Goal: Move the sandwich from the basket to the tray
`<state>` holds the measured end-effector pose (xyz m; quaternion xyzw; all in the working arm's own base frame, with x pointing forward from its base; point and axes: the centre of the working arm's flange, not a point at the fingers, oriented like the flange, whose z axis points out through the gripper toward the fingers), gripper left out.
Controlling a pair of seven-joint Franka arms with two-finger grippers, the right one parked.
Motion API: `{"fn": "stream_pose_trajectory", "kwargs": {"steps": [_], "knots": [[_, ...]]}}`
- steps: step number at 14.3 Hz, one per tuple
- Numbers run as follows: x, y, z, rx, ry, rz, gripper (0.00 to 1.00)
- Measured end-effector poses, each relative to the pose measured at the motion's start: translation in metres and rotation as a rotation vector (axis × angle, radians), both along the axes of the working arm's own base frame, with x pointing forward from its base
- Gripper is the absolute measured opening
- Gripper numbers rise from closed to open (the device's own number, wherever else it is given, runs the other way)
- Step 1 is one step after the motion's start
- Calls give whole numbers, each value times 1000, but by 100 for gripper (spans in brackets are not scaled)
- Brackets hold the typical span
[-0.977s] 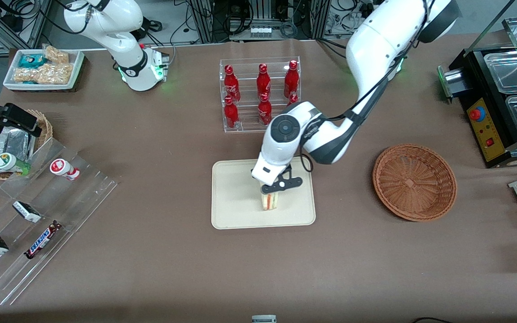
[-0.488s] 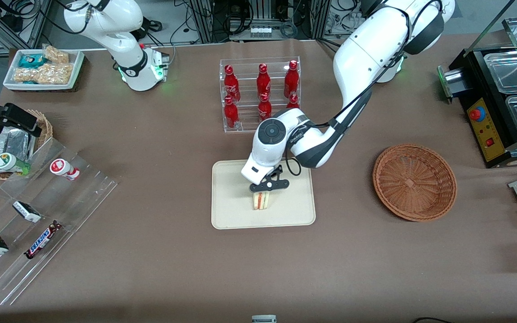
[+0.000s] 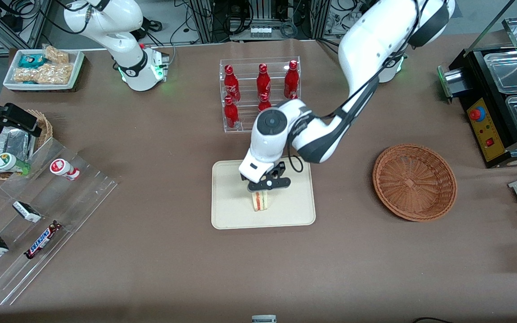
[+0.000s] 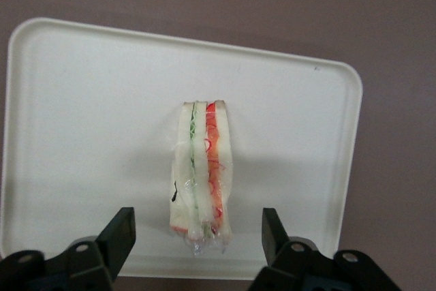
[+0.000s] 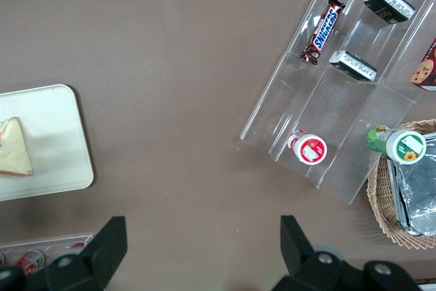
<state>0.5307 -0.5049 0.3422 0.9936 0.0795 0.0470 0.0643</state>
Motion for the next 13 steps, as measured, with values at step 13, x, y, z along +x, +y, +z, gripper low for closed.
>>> {"fn": "stream_pose_trajectory", "kwargs": {"steps": [13], "knots": [[77, 201, 97, 127, 80, 182, 100]]}}
